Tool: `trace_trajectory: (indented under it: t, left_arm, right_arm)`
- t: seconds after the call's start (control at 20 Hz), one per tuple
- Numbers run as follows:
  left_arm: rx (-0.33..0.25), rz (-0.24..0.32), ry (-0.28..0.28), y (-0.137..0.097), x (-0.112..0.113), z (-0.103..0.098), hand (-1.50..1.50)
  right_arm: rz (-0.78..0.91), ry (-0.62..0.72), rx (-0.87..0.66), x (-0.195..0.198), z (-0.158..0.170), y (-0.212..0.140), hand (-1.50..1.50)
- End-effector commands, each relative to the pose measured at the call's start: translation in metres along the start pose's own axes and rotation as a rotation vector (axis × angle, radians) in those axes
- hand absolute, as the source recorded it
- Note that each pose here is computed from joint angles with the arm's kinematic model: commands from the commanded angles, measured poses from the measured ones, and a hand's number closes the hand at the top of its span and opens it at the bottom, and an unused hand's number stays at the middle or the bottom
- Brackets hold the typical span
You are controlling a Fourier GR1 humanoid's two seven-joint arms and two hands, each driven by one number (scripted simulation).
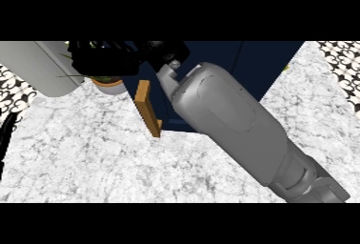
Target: Pick up the wine, place it into the cabinet and close the cabinet
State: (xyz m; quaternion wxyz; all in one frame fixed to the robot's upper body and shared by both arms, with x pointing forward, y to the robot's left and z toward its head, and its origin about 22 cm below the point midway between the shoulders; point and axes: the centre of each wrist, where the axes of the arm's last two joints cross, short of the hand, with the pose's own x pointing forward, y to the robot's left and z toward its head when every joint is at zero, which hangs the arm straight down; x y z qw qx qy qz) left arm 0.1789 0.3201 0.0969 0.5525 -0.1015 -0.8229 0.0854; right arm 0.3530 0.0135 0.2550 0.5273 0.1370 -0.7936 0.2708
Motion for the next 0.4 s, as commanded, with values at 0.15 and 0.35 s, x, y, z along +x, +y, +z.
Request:
trace_trajectory:
  t: [0.15, 0.35]
  left_arm:
    - [0.001, 0.003, -0.013, -0.005, 0.0, -0.006, -1.5]
    - [-0.015, -0.005, -0.02, -0.002, -0.007, -0.004, -1.5]
  right_arm:
    - [0.106, 0.085, -0.142, -0.05, -0.001, -0.057, 1.5]
    - [0.104, 0.065, -0.139, -0.049, 0.0, -0.062, 1.5]
